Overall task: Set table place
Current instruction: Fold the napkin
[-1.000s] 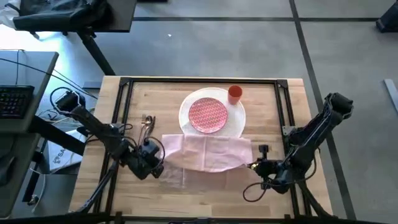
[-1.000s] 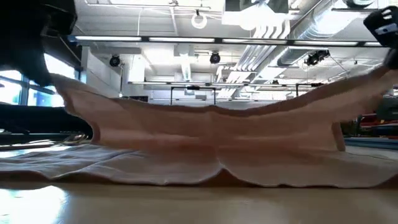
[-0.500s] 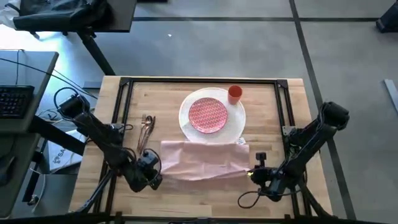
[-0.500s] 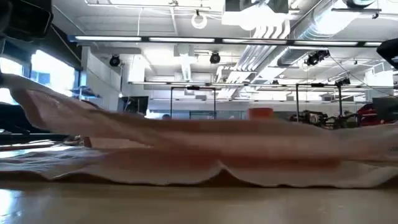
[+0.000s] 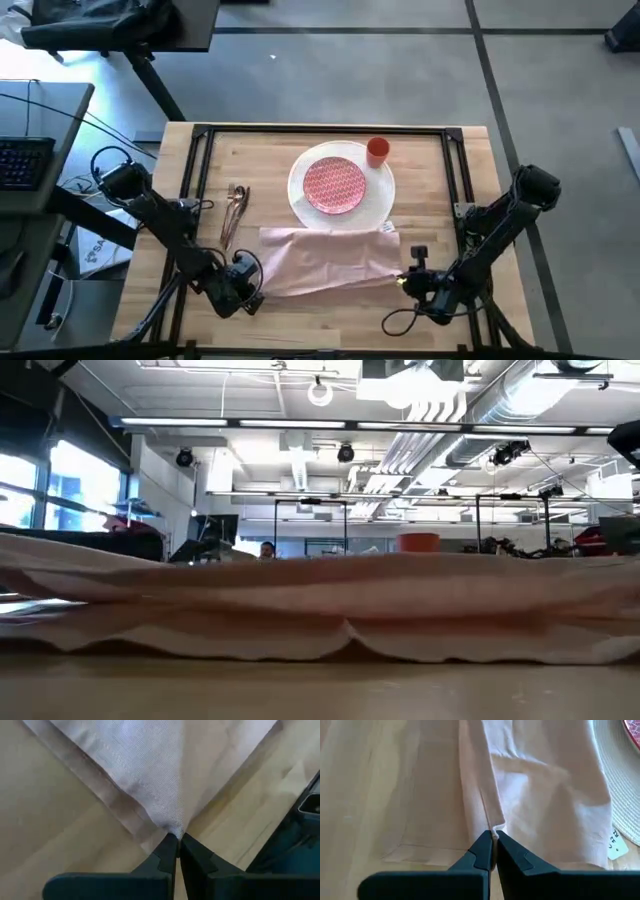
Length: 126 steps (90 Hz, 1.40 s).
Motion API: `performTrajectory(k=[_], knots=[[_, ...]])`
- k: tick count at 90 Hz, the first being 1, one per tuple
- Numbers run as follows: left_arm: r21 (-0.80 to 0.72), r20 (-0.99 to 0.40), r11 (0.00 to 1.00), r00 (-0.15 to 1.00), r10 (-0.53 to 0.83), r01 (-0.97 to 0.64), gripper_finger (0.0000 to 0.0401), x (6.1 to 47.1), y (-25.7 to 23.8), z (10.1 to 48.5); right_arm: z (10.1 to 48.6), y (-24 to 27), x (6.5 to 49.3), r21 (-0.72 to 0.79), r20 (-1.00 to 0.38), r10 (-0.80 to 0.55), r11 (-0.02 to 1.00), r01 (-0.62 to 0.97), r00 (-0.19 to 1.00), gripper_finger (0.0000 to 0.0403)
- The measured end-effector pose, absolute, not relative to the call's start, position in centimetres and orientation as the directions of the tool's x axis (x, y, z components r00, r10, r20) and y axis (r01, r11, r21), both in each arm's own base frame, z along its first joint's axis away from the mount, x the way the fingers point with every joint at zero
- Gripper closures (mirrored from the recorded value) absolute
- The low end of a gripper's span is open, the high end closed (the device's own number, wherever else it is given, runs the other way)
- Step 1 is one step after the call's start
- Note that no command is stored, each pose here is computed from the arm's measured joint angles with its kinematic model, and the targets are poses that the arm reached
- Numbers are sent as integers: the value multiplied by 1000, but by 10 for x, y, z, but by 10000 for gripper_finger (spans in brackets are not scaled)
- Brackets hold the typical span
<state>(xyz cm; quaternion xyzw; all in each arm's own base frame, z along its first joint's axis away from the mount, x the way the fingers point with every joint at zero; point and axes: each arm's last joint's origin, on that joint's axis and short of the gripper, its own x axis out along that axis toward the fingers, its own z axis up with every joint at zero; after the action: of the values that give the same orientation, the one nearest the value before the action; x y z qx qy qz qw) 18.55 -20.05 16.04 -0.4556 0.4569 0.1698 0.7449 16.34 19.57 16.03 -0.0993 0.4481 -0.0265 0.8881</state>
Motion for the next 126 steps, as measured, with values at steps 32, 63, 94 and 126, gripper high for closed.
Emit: performTrajectory(k=[32, 63, 94, 126], knots=[[-550, -827, 486, 525, -201, -679, 401, 186, -205, 165, 170, 205, 165, -149, -787, -96, 988, -38, 610, 403], [-625, -752, 504, 632, -185, -596, 401, 190, -207, 202, 200, 208, 165, -297, -691, -255, 953, 56, 676, 403], [-537, -831, 512, 526, -181, -671, 401, 189, -217, 186, 186, 211, 163, -240, -741, -178, 971, -8, 648, 403], [-493, -863, 527, 465, -196, -692, 401, 197, -230, 154, 157, 218, 163, -188, -819, -87, 975, -122, 568, 403]])
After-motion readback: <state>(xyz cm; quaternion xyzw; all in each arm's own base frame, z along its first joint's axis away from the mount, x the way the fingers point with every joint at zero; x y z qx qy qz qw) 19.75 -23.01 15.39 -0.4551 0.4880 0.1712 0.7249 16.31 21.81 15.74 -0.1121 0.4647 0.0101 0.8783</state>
